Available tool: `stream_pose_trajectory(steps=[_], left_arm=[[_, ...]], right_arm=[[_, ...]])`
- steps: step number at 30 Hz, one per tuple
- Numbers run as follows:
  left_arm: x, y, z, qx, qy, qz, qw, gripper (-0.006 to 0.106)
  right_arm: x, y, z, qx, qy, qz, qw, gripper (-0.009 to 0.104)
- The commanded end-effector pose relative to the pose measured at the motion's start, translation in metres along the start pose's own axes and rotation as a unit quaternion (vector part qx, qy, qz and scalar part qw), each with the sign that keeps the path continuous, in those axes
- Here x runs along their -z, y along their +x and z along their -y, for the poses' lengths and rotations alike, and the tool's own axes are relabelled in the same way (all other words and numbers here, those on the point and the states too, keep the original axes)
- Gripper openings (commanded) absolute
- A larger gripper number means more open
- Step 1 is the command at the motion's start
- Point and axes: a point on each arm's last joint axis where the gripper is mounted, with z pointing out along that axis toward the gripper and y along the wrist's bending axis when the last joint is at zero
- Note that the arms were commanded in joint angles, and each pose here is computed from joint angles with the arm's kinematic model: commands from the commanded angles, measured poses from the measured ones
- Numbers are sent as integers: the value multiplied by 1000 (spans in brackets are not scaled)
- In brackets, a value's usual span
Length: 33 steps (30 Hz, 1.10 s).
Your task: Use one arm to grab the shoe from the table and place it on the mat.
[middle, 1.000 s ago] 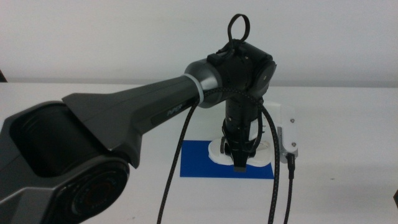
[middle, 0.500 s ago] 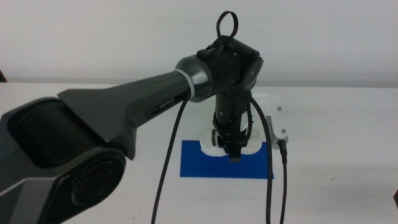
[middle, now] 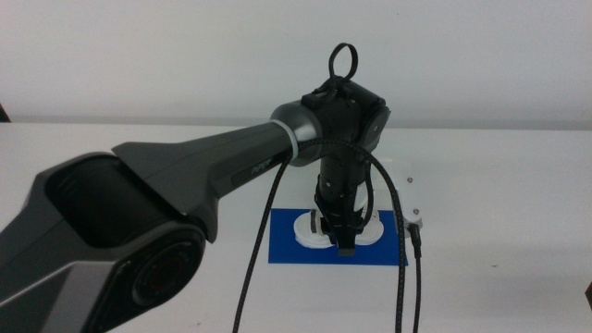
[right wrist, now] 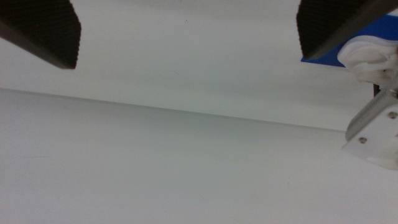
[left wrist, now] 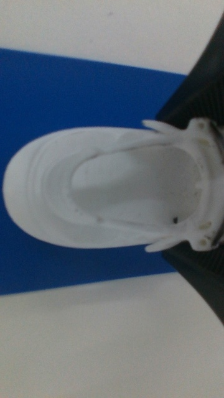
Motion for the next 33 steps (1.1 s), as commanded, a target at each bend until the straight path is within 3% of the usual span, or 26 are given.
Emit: stream_pose_trajectory(steps=[1,2,3,12,16,20,23,27,33], left_arm=[[-7,1,-1,6,7,2,1000,-2],[-10,1,-1,6,7,0,1000,-2],[-11,4,2,-7,19,-18,1000,22],[-6,9,3,-15,24,-42,999,92],[23,12,0,-13,7,-44,999,94],[94,21,-2,18,-68,-14,997,94],[168,43,2,82,-130,38,987,94],[255,91,15,264,-179,130,939,94],[330,183,67,424,-219,194,857,94]], right_arm=[[0,12,-2,2,1,1,1000,93],[0,12,-2,2,1,1,1000,93],[0,12,-2,2,1,1,1000,93],[0,12,-2,2,1,1,1000,93],[0,12,-2,2,1,1,1000,93],[0,12,-2,2,1,1,1000,93],[0,12,-2,2,1,1,1000,93],[0,12,-2,2,1,1,1000,93],[0,12,-2,2,1,1,1000,93]])
